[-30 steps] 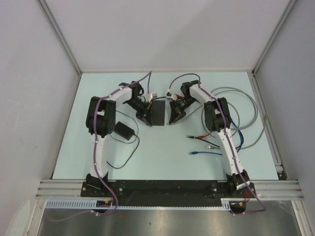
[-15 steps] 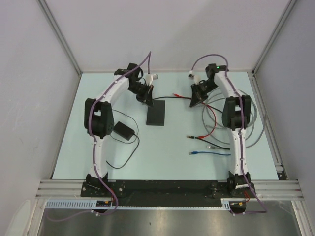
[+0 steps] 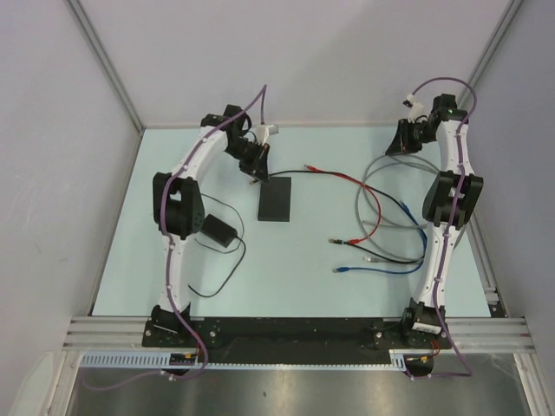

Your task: Pull the plug from the switch port

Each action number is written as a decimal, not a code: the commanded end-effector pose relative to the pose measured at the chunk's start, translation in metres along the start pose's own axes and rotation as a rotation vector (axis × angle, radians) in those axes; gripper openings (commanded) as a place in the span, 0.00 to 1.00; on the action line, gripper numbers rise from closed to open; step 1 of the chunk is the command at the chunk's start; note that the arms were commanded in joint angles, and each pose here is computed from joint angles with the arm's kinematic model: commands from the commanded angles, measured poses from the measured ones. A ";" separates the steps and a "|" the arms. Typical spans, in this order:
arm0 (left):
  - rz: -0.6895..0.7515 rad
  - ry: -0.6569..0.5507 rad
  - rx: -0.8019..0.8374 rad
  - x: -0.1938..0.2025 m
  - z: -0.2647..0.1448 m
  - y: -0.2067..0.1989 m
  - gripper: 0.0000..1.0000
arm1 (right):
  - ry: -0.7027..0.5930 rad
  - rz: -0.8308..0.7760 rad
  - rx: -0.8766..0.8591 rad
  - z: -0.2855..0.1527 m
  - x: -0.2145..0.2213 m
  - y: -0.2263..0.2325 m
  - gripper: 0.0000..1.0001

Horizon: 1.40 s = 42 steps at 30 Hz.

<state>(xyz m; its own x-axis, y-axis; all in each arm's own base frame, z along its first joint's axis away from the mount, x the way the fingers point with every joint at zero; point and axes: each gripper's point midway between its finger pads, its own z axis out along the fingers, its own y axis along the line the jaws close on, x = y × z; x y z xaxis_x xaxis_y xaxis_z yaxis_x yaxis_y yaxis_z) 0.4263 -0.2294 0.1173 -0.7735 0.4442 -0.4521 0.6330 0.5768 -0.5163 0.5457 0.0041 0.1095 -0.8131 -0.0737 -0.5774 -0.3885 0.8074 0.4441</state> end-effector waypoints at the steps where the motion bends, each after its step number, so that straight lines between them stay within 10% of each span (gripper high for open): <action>1: 0.061 -0.031 -0.024 -0.008 -0.023 0.001 0.09 | -0.215 -0.031 0.010 -0.012 -0.060 -0.009 0.31; 9: 0.034 -0.028 -0.035 -0.002 -0.028 0.006 0.13 | -0.422 -0.044 0.007 -0.041 -0.126 0.016 0.66; 18: 0.104 -0.149 -0.175 -0.035 -0.070 -0.004 0.62 | -0.337 -0.238 0.124 -0.039 -0.124 0.116 0.83; 21: 0.137 -0.230 -0.313 -0.057 -0.103 -0.003 1.00 | -0.371 -0.183 0.161 -0.042 -0.130 0.137 0.99; 32: 0.105 -0.629 -0.843 -0.120 -0.260 0.023 1.00 | -0.506 0.065 0.588 -0.087 -0.136 0.115 1.00; 42: 0.016 -0.614 -0.945 -0.097 -0.294 0.071 0.99 | -0.529 0.196 0.554 -0.113 -0.145 0.095 1.00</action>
<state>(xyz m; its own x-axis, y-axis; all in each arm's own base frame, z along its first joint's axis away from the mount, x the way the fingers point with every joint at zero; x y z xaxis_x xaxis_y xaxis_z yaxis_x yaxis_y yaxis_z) 0.5364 -0.0411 0.3314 -0.4587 0.2222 -0.8603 0.2131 0.9675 0.1363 0.5805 0.0428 0.2862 -0.5278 0.2170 -0.8212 0.0717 0.9747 0.2115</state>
